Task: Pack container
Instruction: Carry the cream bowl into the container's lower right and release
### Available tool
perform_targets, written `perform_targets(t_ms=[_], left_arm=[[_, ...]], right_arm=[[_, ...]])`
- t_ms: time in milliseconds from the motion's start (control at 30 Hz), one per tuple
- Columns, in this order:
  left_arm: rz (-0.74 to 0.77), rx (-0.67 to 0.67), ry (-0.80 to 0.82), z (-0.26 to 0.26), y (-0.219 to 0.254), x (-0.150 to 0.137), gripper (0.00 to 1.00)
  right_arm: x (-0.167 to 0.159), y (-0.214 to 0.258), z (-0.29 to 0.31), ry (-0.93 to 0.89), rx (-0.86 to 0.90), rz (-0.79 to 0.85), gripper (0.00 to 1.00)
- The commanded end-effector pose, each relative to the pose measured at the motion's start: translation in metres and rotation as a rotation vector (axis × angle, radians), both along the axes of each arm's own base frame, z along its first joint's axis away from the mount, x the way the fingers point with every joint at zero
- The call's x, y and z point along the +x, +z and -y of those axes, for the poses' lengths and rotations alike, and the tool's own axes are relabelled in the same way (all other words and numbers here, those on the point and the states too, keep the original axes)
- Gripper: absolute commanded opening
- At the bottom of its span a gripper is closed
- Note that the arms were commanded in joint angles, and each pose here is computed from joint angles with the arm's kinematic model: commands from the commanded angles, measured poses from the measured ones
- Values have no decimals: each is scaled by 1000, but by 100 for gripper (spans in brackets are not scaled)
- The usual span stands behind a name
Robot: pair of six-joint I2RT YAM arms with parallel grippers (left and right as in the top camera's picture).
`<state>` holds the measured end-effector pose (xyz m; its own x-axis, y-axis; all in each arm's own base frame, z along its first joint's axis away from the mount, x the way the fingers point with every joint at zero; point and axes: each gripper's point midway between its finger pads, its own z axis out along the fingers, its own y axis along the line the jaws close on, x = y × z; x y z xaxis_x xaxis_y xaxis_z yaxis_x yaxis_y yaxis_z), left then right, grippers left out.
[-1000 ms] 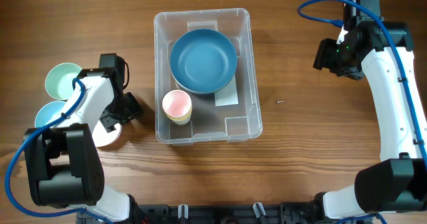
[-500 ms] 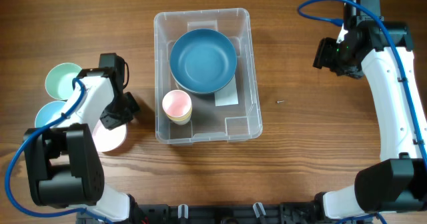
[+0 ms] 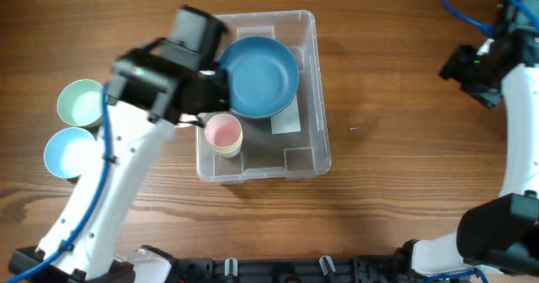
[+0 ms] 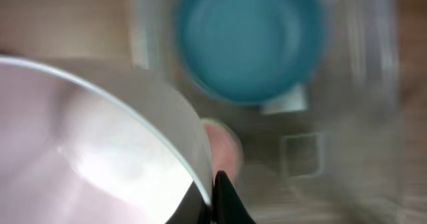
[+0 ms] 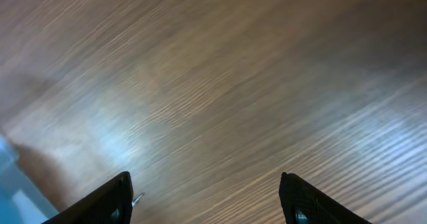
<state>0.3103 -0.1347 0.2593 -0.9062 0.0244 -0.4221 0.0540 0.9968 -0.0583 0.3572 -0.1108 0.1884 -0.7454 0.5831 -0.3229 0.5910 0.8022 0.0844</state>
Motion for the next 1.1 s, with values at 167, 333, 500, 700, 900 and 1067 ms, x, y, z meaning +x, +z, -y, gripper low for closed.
perform_targets(t_ms=[167,333,500,700,900,1067], left_arm=[[-6,-35,-371,118,-30,-11,4],[-183,-36,-440,155,-92,-18,4],[-341,-2,-493,179,-148,-39,4],[-405,47,-526,189,-177,-54,4],[-409,48,-502,180,-174,-48,17],[-193,99,-380,132,-100,-5,36]], right_arm=[[-1,6,3,-32,37,27,72],[-3,6,3,-32,39,19,72],[-3,6,3,-32,39,20,72],[-3,6,3,-32,39,20,72],[-4,5,2,-31,40,14,72],[-5,5,2,-28,41,13,72]])
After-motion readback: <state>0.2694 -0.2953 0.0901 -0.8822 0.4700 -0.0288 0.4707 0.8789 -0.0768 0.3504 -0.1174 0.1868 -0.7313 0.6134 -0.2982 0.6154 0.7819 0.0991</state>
